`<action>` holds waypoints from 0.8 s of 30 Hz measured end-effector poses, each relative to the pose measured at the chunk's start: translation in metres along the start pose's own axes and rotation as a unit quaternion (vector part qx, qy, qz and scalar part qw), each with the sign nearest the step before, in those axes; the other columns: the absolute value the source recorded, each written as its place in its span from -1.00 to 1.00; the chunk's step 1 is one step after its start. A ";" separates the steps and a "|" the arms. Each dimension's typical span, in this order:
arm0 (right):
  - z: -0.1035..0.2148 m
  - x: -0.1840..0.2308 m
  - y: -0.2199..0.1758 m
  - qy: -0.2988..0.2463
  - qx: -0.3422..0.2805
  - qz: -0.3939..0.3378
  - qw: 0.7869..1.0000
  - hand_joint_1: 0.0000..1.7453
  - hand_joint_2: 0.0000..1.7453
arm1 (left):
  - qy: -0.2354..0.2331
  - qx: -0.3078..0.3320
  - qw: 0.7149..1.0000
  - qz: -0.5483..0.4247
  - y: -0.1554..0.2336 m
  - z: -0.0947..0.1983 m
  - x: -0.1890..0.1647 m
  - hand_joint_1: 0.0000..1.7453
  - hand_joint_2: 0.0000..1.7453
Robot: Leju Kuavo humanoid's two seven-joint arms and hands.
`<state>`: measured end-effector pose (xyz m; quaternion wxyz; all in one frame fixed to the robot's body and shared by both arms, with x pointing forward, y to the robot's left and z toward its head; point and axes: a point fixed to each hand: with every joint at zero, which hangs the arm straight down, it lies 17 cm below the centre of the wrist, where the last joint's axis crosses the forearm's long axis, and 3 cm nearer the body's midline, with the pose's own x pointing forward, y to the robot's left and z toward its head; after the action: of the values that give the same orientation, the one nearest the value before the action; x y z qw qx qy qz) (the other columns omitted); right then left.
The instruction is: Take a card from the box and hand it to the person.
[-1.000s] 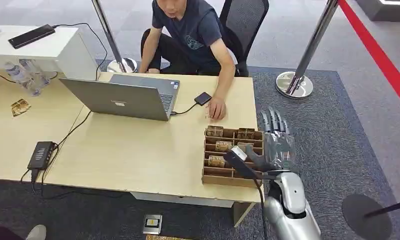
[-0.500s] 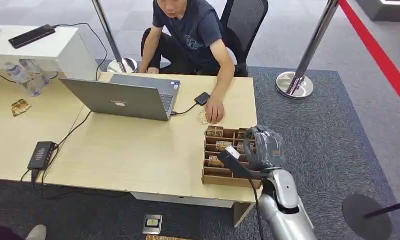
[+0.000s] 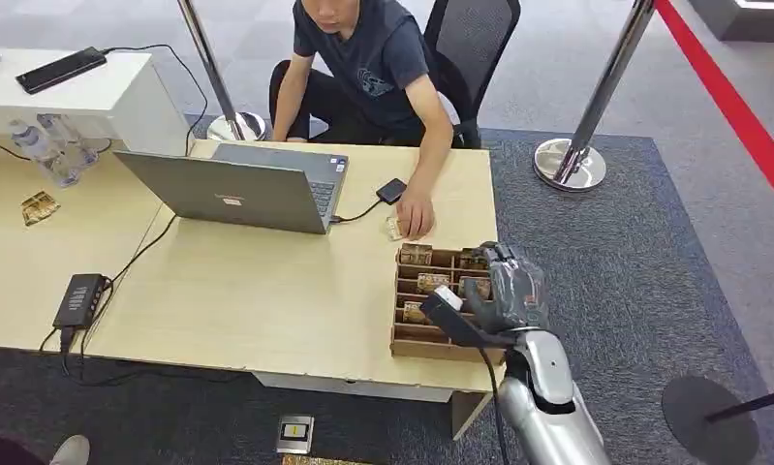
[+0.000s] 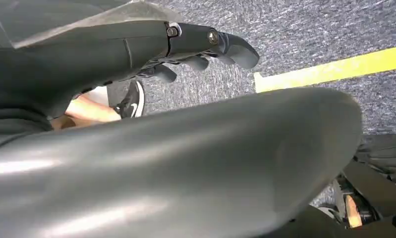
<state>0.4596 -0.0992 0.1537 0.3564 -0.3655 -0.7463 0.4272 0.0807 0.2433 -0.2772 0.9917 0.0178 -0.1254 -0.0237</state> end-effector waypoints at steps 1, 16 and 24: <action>0.000 0.000 0.001 0.000 0.001 0.000 1.000 -0.12 1.00 | 0.000 0.000 1.000 0.000 0.000 0.000 0.000 -1.00 -1.00; 0.005 -0.008 0.015 0.011 0.019 -0.008 1.000 -0.06 1.00 | 0.003 0.001 1.000 0.002 0.002 0.000 -0.003 -1.00 -1.00; 0.009 -0.013 0.024 0.018 0.032 -0.009 0.999 0.00 1.00 | 0.005 -0.001 1.000 0.003 0.001 0.000 -0.005 -1.00 -1.00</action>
<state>0.4642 -0.1044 0.1257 0.3850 -0.3550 -0.7290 0.4408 0.0761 0.2440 -0.2780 0.9924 0.0170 -0.1203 -0.0203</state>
